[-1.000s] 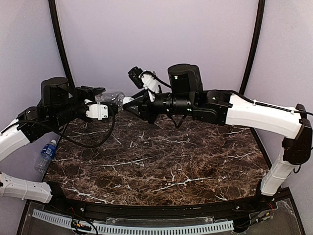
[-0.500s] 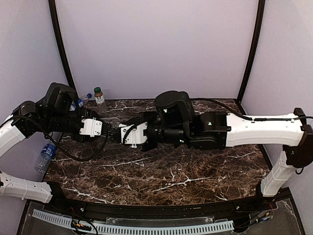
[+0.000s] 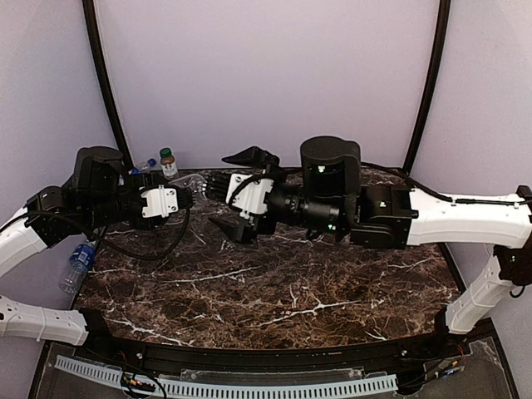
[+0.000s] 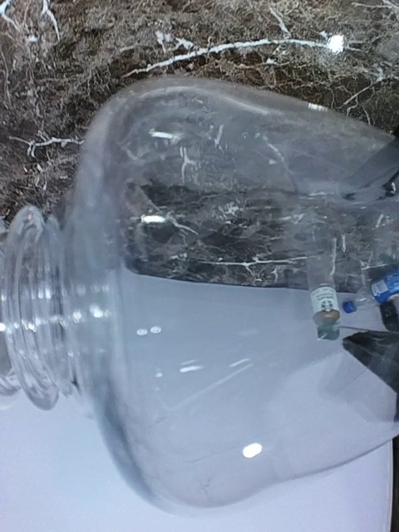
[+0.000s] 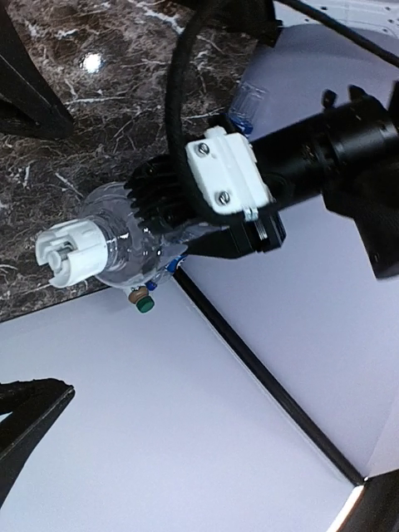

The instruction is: Unscrew the bottle caps

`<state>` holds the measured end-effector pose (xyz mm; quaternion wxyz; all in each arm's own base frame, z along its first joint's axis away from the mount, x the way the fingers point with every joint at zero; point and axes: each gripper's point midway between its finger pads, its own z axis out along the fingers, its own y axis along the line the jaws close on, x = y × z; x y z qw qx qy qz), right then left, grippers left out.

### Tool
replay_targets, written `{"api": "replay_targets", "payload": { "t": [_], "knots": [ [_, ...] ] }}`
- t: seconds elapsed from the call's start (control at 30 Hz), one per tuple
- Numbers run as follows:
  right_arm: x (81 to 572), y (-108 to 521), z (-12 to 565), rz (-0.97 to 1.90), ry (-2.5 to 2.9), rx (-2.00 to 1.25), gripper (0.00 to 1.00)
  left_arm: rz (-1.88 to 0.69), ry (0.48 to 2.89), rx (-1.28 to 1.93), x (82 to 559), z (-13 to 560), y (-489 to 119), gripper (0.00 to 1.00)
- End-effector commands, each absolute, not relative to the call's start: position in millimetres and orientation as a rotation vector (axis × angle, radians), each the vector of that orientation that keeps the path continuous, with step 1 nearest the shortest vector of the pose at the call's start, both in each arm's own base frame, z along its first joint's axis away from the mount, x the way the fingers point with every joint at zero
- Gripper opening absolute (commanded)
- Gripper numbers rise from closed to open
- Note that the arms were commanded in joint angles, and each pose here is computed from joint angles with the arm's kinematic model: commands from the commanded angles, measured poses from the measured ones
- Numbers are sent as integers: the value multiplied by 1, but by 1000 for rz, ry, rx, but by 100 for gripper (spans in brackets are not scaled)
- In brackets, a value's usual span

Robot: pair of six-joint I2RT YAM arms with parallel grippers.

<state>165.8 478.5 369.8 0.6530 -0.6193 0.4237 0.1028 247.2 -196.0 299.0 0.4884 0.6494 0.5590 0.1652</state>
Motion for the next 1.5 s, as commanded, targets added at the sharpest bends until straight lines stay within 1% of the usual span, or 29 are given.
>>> {"api": "replay_targets", "payload": {
  "t": [0.0,0.1,0.17,0.27,0.33,0.4,0.5,0.57,0.77,0.83,0.97,1.03,1.17,1.27,1.3,1.43,1.47],
  "knots": [
    [171,450,392,551,1167,-1235,99,517,1335,1355,269,329,-188,38],
    [167,449,394,783,1248,-1215,99,540,1337,1332,270,331,-183,38],
    [180,451,400,923,1362,-1120,99,568,1329,1325,270,332,-179,38],
    [209,457,407,1182,1625,-869,93,651,1281,1311,273,338,-173,38],
    [221,462,399,1268,1753,-754,89,715,1232,1268,277,350,-170,38],
    [227,472,390,1315,1830,-689,87,773,1185,1258,280,354,-170,38],
    [229,485,390,1359,1863,-671,89,843,1135,1261,284,353,-170,38],
    [233,490,386,1349,1897,-658,88,854,1127,1262,284,352,-170,38],
    [232,503,372,1384,1955,-651,78,862,1094,1274,284,350,-173,39],
    [231,508,368,1395,1964,-652,71,854,1087,1270,283,351,-174,39],
    [233,512,373,1400,1926,-659,50,848,1079,1276,281,347,-174,39],
    [234,514,374,1395,1919,-666,41,852,1079,1284,280,342,-173,39],
    [234,521,369,1409,1928,-685,38,849,1075,1293,278,340,-173,39],
    [233,525,364,1427,1940,-700,24,849,1072,1291,279,341,-174,39],
    [232,525,363,1431,1944,-702,21,850,1071,1283,279,344,-174,39],
    [229,523,362,1434,1948,-716,14,862,1076,1272,280,348,-172,39],
    [228,522,362,1433,1951,-717,15,865,1077,1271,281,348,-172,39]
  ]
}}
